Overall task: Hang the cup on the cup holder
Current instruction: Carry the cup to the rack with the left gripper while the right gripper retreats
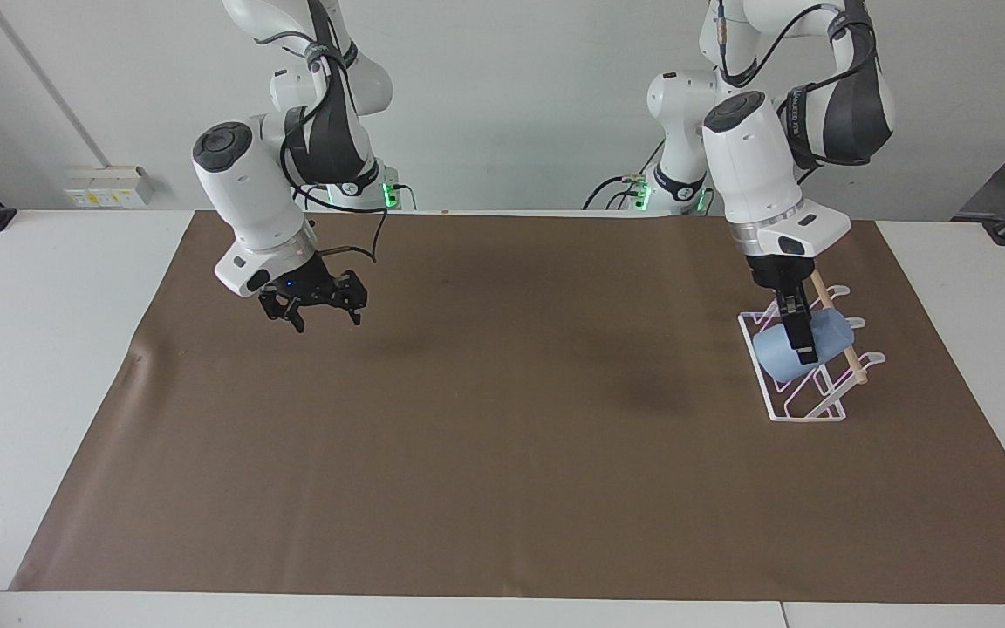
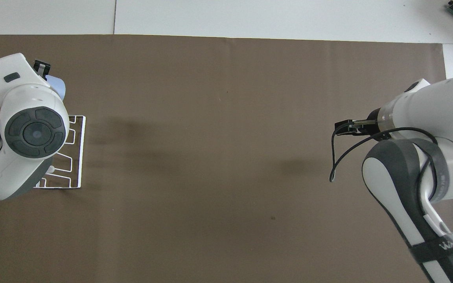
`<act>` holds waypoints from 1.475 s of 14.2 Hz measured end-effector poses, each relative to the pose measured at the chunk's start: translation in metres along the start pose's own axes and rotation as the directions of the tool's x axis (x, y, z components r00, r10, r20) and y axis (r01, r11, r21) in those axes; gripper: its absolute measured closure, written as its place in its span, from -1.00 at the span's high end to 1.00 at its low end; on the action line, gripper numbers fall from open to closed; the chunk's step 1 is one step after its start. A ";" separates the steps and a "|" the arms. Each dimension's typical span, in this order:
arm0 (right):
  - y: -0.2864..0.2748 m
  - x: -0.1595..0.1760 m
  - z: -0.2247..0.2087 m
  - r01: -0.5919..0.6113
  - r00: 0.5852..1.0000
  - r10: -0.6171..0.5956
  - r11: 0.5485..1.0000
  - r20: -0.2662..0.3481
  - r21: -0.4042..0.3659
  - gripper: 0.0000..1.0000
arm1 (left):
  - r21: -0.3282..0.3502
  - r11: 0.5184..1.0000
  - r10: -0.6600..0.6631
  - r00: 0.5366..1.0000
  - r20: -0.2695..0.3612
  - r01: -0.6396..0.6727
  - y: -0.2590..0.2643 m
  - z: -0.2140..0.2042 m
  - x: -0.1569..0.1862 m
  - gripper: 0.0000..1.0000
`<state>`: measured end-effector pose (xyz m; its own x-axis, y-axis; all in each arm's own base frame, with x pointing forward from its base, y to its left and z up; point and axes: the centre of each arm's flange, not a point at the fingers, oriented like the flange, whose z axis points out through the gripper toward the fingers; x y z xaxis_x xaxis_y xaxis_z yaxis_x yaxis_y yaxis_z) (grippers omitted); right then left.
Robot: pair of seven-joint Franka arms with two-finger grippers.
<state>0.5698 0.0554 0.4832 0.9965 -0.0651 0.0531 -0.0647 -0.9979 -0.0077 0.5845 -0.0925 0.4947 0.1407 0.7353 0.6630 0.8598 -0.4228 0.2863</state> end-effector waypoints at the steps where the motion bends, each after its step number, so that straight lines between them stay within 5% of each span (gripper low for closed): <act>1: 0.002 0.002 -0.019 -0.022 1.000 0.022 1.000 0.009 -0.002 1.00 | 0.006 1.000 0.009 1.000 -0.015 -0.009 -0.004 0.006 -0.001 0.62; 10: 0.065 -0.008 -0.139 -0.141 0.987 0.142 0.990 0.079 -0.021 1.00 | 0.047 0.998 0.051 0.997 -0.064 -0.048 -0.040 0.036 -0.028 0.62; 21: 0.088 -0.014 -0.152 -0.092 0.993 0.095 0.995 0.068 -0.048 1.00 | 0.031 0.999 0.018 0.999 -0.035 -0.017 -0.056 0.047 -0.037 0.64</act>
<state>0.5421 -0.0317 0.6338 0.9871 -0.1591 -0.0158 -0.1585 -0.9867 0.0350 0.5543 -0.0714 0.4221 0.1393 0.7088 0.6916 0.8722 -0.4184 0.2532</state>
